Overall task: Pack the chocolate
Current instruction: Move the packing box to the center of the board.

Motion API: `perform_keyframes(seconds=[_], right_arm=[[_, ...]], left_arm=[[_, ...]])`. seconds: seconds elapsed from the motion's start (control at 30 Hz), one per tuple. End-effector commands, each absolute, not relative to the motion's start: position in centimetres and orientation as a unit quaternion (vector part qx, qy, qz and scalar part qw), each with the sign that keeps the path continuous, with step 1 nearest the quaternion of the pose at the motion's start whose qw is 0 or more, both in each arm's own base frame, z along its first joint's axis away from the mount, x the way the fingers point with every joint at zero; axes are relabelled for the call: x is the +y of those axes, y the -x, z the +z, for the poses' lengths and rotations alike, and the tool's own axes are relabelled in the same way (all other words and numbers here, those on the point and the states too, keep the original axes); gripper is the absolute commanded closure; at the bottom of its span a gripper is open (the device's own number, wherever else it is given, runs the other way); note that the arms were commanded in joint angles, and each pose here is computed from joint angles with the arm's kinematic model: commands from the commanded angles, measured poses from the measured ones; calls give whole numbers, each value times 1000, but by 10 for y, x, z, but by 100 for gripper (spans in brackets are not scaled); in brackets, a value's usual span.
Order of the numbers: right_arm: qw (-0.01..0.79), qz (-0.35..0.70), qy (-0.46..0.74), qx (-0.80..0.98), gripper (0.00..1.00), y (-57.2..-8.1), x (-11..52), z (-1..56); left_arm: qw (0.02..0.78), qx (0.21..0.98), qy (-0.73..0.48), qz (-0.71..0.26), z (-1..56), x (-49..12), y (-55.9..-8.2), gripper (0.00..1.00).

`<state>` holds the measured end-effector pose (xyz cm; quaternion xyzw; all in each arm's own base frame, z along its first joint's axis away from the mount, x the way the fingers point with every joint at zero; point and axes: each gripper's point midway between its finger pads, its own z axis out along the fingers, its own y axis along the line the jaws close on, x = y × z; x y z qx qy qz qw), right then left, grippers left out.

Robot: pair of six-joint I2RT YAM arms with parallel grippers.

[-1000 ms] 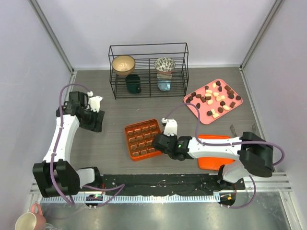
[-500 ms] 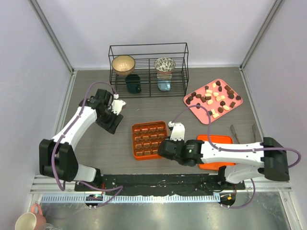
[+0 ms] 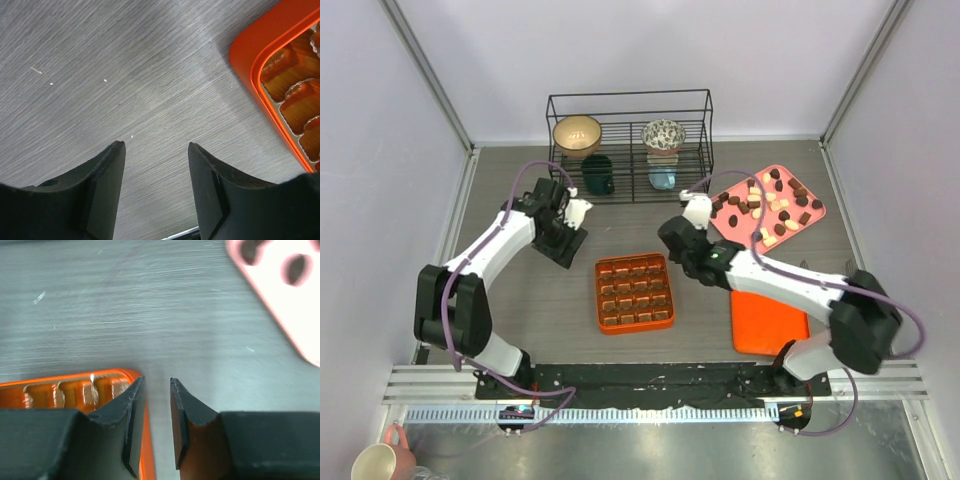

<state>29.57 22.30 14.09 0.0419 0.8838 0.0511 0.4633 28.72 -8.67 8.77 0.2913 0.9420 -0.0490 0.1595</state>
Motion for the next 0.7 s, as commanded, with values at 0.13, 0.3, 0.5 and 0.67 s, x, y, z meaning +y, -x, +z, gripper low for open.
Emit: perform_keyframes(seconds=[0.13,0.3,0.5,0.67], right_arm=[[508,123,42,852,70,-352,315,138],[498,129,66,855,70,-360,336,114],[481,135,82,862,71,-361,346,96],[447,124,84,882,73,-347,337,69]], left_arm=[[196,940,-275,-44,98,-85,-284,41],[203,941,-264,-52,103,-86,-278,41],[212,943,-253,-41,106,-81,-275,41],[214,938,-267,-55,108,-82,-262,38]])
